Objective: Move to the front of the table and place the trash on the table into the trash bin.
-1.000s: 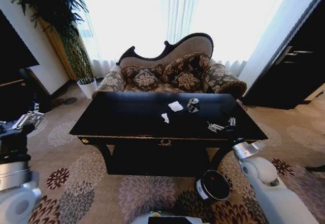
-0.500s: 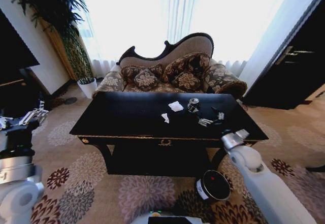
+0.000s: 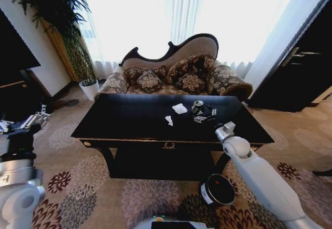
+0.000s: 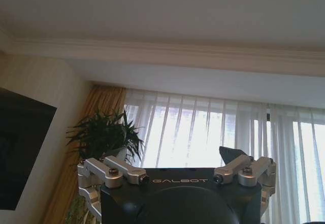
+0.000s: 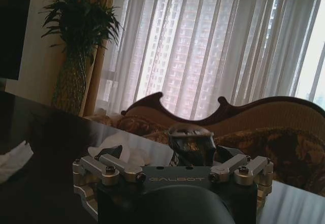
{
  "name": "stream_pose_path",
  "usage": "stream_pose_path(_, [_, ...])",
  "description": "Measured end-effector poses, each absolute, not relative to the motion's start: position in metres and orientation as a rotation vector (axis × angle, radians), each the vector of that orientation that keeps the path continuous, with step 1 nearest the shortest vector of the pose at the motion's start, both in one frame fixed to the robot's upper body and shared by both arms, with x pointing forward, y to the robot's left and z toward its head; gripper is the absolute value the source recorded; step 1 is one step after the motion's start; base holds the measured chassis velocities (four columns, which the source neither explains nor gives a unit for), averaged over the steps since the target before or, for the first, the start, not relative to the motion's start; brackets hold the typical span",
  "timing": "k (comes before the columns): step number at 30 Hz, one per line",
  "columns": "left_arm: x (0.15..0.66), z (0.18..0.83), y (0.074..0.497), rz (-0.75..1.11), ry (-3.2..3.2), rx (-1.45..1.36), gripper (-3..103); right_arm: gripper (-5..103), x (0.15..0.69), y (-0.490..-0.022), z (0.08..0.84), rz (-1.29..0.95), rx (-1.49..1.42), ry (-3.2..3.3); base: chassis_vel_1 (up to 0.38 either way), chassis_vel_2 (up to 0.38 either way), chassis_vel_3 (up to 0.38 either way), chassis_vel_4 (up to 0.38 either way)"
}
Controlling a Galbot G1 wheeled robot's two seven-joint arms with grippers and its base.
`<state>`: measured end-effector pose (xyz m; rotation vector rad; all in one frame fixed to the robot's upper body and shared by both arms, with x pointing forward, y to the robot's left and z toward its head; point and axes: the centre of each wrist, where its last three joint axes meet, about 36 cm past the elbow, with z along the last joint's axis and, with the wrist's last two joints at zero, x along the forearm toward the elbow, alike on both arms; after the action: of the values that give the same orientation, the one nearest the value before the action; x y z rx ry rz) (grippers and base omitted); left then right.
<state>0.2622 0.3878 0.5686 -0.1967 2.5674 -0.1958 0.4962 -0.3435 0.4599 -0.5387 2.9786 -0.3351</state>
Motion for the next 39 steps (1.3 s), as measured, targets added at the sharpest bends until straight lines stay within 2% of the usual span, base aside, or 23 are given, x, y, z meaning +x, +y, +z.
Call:
stream_pose_path(20, [0.26,0.559,0.381,-0.203,2.584,-0.224,100,101,0.539,-0.353,0.46,-0.37,-0.564,2.985,0.0,0.0,0.0,0.0])
stream_pose_path(22, [0.257,0.562,0.383,-0.187,2.581,-0.233,100,91,0.54,-0.353,0.459,-0.361,-0.58,2.982,0.0,0.0,0.0,0.0])
stream_pose_path(24, [0.256,0.563,0.384,-0.178,2.579,-0.238,100,91,0.54,-0.353,0.459,-0.358,-0.586,2.981,0.0,0.0,0.0,0.0])
stream_pose_path(28, [0.25,0.568,0.383,-0.162,2.572,-0.239,100,70,0.537,-0.353,0.454,-0.342,-0.596,2.985,0.0,0.0,0.0,0.0])
stream_pose_path(30, [0.25,0.568,0.382,-0.163,2.572,-0.239,100,70,0.537,-0.353,0.453,-0.34,-0.594,2.986,0.0,0.0,0.0,0.0])
stream_pose_path(33, [0.246,0.57,0.378,-0.166,2.569,-0.238,100,54,0.53,-0.355,0.449,-0.322,-0.597,2.991,0.0,0.0,0.0,0.0])
stream_pose_path(36, [0.245,0.57,0.377,-0.164,2.568,-0.239,100,48,0.525,-0.357,0.447,-0.311,-0.6,2.992,0.0,0.0,0.0,0.0])
stream_pose_path(39, [0.242,0.572,0.377,-0.156,2.566,-0.24,100,32,0.517,-0.36,0.443,-0.289,-0.6,2.994,0.0,0.0,0.0,0.0])
